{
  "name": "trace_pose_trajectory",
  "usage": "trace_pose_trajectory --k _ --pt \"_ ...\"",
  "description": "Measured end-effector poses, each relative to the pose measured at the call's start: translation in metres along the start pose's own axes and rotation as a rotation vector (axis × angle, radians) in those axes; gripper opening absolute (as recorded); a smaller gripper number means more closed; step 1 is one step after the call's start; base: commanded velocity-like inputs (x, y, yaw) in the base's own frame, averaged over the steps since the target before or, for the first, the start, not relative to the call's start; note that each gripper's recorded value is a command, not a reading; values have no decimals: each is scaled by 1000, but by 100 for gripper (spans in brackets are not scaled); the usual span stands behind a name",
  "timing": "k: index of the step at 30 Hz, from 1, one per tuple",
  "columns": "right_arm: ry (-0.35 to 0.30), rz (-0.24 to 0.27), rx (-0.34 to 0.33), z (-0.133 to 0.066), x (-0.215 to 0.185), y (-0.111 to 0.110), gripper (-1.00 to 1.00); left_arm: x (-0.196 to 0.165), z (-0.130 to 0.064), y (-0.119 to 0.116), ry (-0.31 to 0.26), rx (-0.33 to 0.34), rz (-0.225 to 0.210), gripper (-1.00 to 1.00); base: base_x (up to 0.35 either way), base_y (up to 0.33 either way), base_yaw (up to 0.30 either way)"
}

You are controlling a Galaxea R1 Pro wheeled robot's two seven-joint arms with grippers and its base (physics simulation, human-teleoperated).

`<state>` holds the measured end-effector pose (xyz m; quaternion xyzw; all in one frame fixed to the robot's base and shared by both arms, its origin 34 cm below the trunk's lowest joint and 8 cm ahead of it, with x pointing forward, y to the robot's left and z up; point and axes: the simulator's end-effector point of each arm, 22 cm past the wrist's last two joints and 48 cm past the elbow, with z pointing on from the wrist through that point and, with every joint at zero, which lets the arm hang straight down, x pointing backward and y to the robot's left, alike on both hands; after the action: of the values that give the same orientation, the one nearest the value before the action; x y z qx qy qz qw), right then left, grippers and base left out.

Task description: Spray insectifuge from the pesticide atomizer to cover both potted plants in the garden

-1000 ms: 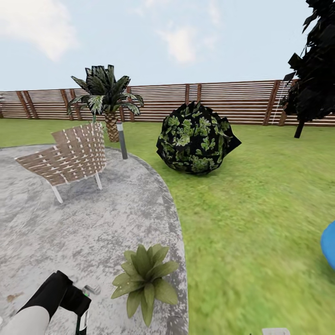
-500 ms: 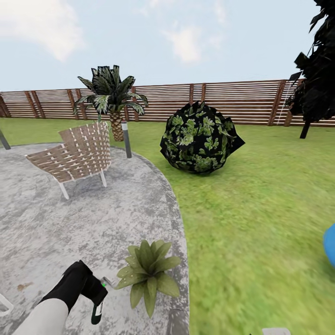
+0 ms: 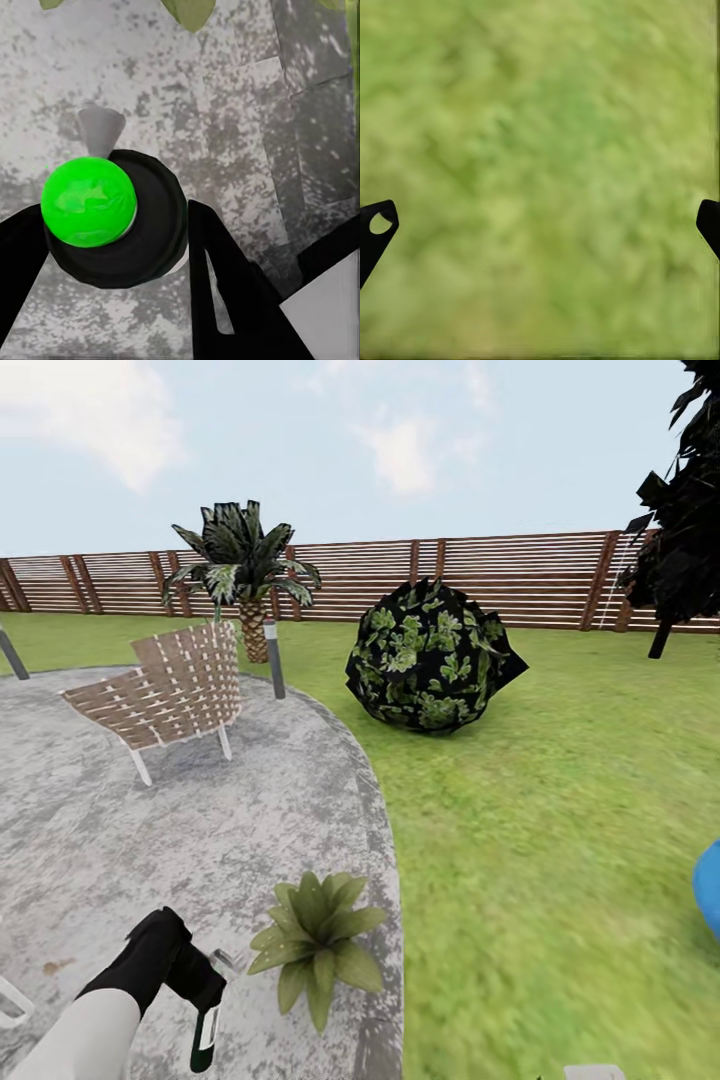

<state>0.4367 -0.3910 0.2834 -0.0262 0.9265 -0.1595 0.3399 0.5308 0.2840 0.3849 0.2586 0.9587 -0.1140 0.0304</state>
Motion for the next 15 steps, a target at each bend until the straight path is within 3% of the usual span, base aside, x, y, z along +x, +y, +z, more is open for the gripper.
trace_pose_trajectory --k 3,9,15 --pt "-1 -1 1 0 0 -1 100 -8 -9 6 -15 -26 -21 -100 56 -256 0" --pt "-1 0 1 0 0 0 100 -11 -10 5 -21 -31 -21 -100 206 -133 0" --pt "0 1 0 0 0 0 100 -9 -9 5 -15 -32 -19 -100 16 -7 213"
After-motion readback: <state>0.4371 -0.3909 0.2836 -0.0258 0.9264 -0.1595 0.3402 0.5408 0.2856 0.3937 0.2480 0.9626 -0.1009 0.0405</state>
